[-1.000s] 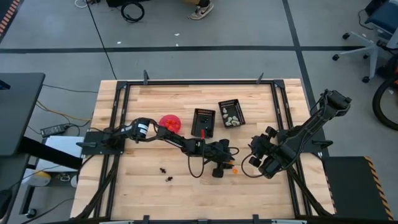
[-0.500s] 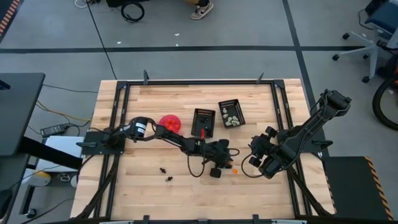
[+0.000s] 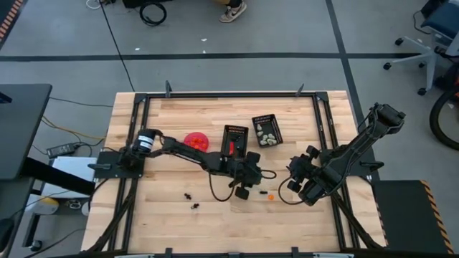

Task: Sort Halloween decoration
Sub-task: Put the orange pumpkin toy into the red bowl

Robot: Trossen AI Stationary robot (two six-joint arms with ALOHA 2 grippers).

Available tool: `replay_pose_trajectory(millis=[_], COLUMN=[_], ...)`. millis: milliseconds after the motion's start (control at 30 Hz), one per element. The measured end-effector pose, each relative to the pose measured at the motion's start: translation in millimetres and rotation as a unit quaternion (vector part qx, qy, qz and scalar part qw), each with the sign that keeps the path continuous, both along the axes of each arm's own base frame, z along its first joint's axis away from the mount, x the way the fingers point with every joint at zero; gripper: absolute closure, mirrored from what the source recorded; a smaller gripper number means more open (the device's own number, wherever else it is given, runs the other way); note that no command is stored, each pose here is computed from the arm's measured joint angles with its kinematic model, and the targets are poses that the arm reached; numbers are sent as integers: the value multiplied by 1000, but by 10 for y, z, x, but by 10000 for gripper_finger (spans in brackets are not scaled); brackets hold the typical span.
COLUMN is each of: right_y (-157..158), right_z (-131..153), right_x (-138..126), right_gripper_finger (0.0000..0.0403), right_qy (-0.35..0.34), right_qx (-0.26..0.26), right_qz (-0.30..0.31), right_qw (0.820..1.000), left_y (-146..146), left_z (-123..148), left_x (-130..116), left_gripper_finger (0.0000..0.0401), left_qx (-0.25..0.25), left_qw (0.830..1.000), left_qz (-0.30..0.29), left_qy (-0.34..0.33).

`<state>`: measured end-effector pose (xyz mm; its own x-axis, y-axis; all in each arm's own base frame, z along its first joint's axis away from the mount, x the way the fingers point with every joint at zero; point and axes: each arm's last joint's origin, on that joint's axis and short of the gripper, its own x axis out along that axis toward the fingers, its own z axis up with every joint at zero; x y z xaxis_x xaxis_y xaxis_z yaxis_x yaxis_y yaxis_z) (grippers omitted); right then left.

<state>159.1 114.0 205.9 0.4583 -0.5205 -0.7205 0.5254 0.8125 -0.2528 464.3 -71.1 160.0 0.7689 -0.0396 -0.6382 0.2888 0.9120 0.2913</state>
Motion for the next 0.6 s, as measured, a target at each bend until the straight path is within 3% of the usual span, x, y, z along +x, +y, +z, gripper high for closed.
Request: replay_pose_trajectory(millis=[300,600], right_y=[2,3], right_z=[1,2], right_x=[2,3], right_gripper_finger=[234,234], right_qy=[-1,-2], right_qx=[2,2], right_qz=[0,0], right_qw=[1000,1000], left_y=[81,164], left_z=[380,624], left_x=[-387,-855], left_gripper_finger=[304,304], left_qx=[9,-3], left_qw=[992,956], left_qz=[31,123], left_qy=[123,266])
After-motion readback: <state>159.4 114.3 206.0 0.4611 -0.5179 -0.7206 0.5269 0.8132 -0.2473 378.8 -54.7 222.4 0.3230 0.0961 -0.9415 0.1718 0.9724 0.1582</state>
